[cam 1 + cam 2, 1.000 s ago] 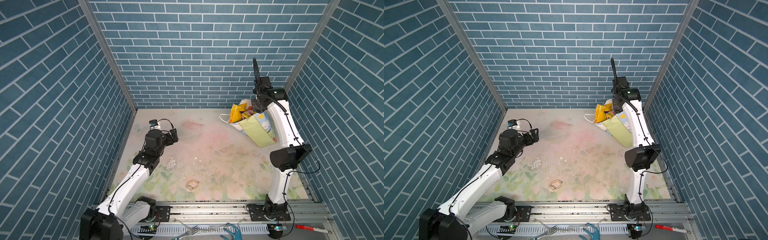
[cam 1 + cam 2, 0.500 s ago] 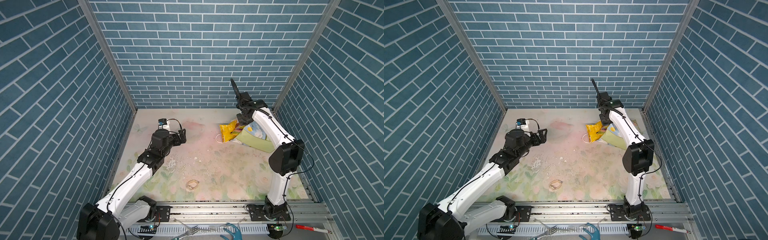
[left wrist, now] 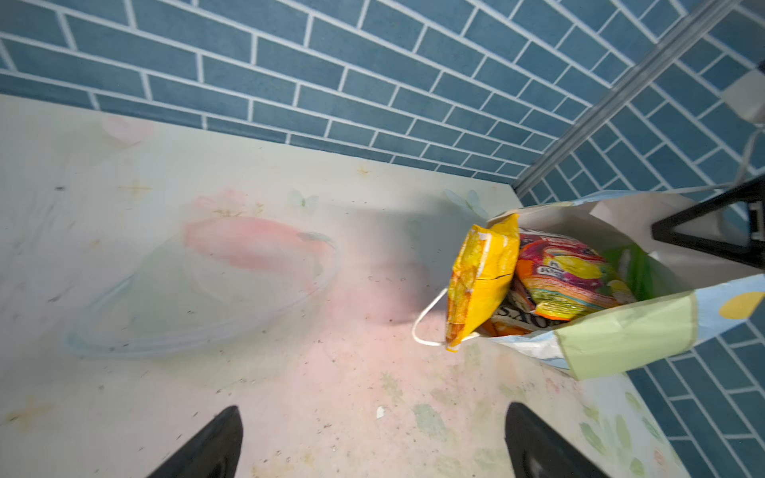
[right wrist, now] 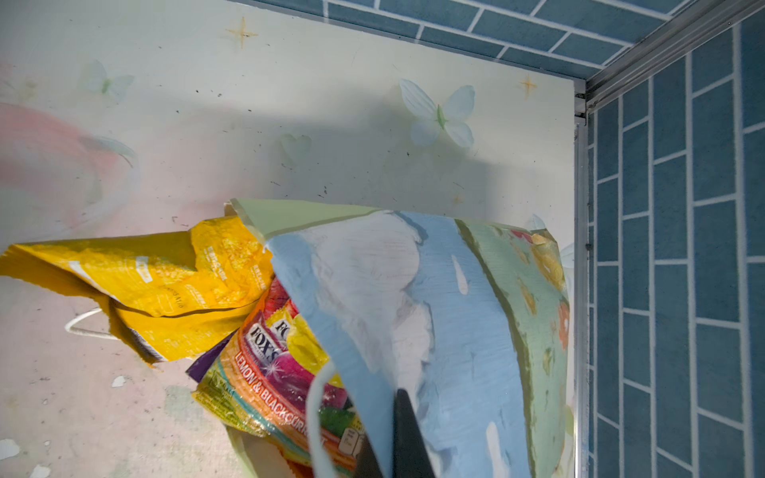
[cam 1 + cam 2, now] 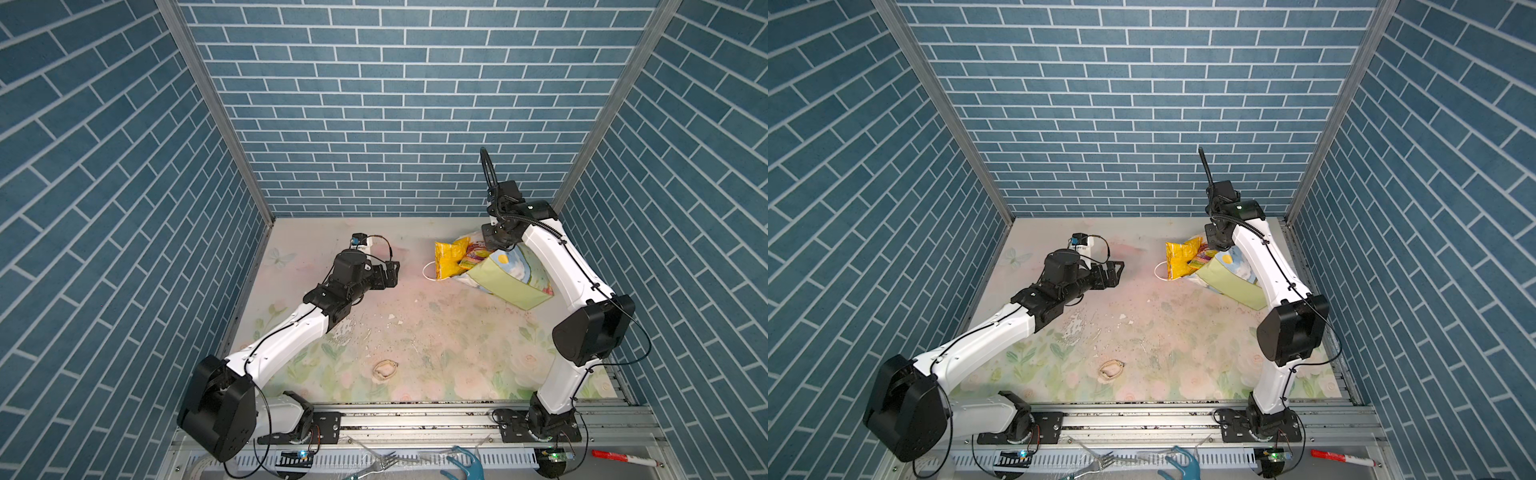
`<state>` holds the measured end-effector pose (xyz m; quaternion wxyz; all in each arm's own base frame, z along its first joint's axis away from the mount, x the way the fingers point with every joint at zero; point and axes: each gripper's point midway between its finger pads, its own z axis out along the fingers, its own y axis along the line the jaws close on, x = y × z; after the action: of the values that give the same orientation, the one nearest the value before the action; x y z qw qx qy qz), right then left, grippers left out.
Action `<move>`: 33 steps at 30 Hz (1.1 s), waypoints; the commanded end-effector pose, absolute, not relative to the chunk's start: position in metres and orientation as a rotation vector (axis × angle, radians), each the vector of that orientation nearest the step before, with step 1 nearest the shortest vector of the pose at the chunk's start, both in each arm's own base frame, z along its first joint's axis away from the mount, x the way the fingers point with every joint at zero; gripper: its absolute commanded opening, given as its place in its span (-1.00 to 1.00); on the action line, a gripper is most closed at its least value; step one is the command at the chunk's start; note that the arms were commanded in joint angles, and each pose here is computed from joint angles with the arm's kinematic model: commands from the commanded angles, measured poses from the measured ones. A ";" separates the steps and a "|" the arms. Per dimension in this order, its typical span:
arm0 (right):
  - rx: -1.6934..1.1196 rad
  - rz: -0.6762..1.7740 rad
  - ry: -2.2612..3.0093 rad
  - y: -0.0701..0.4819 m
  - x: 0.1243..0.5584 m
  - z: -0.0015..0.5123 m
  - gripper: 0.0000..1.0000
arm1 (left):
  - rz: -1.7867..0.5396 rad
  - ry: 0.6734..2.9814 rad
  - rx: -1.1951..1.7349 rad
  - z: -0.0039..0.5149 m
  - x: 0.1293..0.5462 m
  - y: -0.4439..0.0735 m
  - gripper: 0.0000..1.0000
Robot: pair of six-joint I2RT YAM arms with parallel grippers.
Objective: Take the snacks out of the paper bag
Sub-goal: 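Reach the left gripper into the bag mouth toward the yellow chip bag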
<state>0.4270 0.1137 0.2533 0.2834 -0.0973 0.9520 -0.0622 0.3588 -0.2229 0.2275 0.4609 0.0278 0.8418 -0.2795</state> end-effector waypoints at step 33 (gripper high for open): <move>-0.190 0.363 2.323 0.154 0.376 0.323 -1.00 | -1.044 2.102 0.359 0.242 0.345 -0.338 0.40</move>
<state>0.3734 0.1406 0.2723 0.3064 -0.0840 0.9443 0.0853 0.3482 -0.3295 0.2387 0.3766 0.1191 0.8218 -0.4106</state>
